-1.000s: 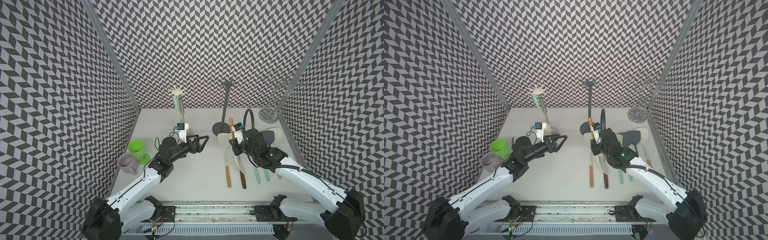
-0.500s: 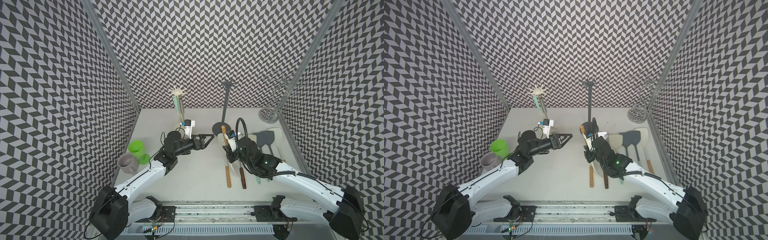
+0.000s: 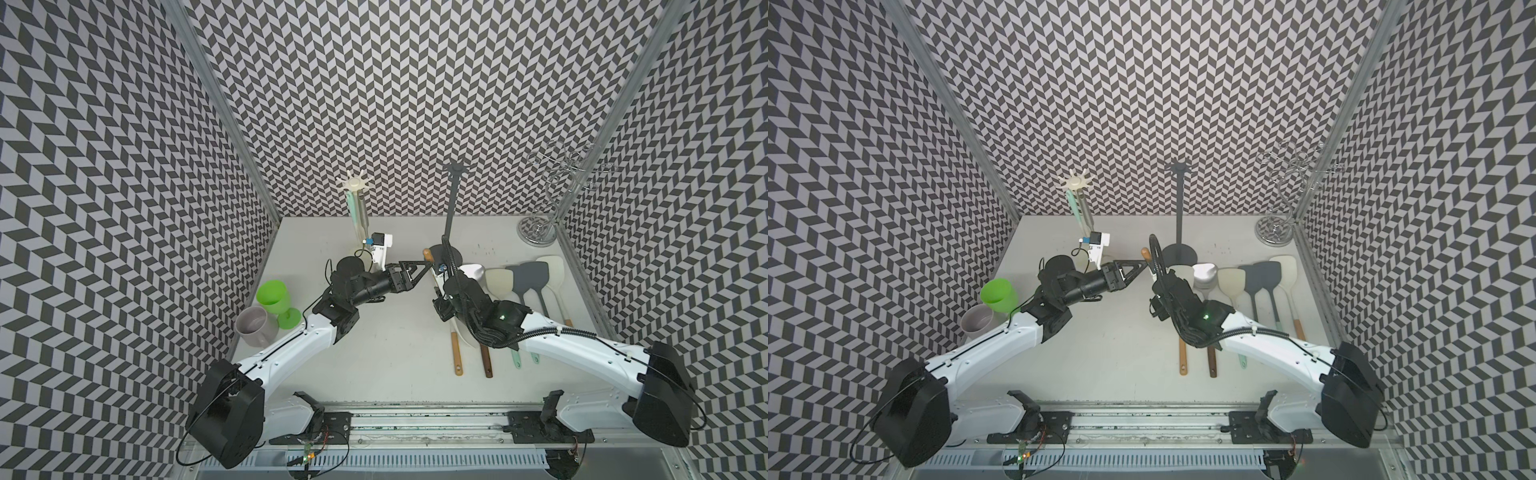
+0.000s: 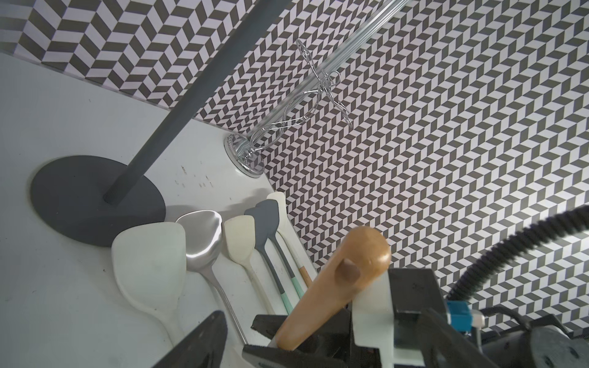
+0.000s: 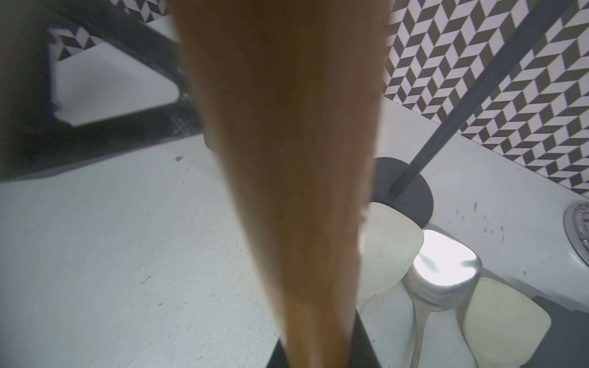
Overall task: Take the spatula off the kitchen utensil rack
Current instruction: Place the spatula at the center of the board.
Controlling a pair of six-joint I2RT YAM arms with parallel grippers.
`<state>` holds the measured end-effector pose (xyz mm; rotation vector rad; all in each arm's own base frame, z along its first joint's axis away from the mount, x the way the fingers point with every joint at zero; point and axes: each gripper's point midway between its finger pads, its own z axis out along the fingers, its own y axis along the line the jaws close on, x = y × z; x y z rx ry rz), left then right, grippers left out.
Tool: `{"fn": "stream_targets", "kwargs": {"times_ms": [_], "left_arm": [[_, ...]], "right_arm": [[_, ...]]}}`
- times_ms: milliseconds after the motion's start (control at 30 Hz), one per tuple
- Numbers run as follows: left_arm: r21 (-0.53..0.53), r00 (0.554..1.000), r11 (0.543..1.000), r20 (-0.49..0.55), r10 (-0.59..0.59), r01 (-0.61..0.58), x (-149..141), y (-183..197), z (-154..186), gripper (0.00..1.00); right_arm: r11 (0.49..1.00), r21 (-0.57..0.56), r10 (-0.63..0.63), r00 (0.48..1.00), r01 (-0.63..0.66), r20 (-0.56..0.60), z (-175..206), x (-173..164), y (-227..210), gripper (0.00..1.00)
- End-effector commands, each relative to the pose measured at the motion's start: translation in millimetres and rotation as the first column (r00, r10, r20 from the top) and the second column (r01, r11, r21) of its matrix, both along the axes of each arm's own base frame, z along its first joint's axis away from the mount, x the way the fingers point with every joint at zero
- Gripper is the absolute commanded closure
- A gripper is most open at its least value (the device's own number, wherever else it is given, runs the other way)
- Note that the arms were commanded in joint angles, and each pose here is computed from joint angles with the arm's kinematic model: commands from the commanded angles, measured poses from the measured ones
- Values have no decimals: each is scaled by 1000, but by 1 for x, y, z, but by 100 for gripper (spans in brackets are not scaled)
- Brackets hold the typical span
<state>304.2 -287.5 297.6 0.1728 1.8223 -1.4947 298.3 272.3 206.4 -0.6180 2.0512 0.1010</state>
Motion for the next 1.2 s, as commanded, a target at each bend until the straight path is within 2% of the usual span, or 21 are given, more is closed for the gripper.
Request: {"fn": "stream_targets", "kwargs": {"times_ms": [0,367,767,933,1000,1133,1167], "left_arm": [[-6,1000,1000,27,7,-7,11,-4,10,10],[-23,997,997,-12,74,-74,29,11,-4,37],[-17,996,999,-75,43,-45,30,2,-26,100],[-26,997,998,-55,51,-53,32,4,-22,100],[-30,998,998,-44,55,-56,34,5,-18,100],[-75,998,995,-15,61,-62,36,10,-3,100],[-82,998,995,-10,62,-62,37,10,1,100]], "right_arm": [[999,-30,17,997,-15,76,18,-1,16,100],[999,-45,5,991,1,133,18,-5,15,100],[997,-12,-73,966,79,248,38,13,15,100],[997,14,-71,968,70,241,41,16,23,99],[998,36,-52,972,45,229,44,14,27,79],[994,109,-8,978,-15,210,56,6,34,51],[991,130,5,979,-32,203,61,3,35,47]]}}
